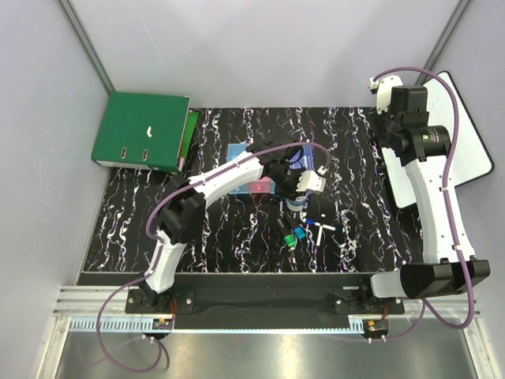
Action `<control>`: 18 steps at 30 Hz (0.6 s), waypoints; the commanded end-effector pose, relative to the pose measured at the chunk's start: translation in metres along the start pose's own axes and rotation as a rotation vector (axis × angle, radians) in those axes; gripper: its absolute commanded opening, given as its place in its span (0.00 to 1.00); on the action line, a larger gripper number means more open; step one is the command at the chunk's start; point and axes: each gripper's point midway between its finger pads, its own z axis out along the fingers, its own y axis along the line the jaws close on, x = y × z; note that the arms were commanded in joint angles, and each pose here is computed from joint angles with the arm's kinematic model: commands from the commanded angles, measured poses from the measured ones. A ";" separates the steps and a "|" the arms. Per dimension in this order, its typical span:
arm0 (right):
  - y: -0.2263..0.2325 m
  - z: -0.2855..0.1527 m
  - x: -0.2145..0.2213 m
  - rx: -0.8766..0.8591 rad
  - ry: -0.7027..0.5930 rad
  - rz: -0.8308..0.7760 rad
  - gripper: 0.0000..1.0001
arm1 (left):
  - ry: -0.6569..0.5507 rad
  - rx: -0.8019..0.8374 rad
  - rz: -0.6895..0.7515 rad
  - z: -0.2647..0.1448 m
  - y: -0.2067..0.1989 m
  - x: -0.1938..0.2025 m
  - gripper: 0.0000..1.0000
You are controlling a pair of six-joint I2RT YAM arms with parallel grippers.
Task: Sort the stationery into containers
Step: Pick up the stationery from the center of the board.
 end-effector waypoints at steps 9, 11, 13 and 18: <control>-0.008 -0.017 -0.011 0.014 -0.076 0.034 0.31 | 0.002 -0.247 -0.080 -0.108 0.028 -0.008 0.00; -0.007 -0.018 -0.012 0.010 -0.081 0.034 0.31 | 0.057 -0.296 -0.128 -0.119 0.040 0.017 0.00; -0.007 -0.019 -0.012 0.010 -0.084 0.037 0.31 | 0.114 -0.346 -0.197 -0.133 0.055 0.056 0.00; -0.008 -0.020 -0.014 0.010 -0.089 0.039 0.31 | 0.198 -0.421 -0.317 -0.160 0.088 0.139 0.00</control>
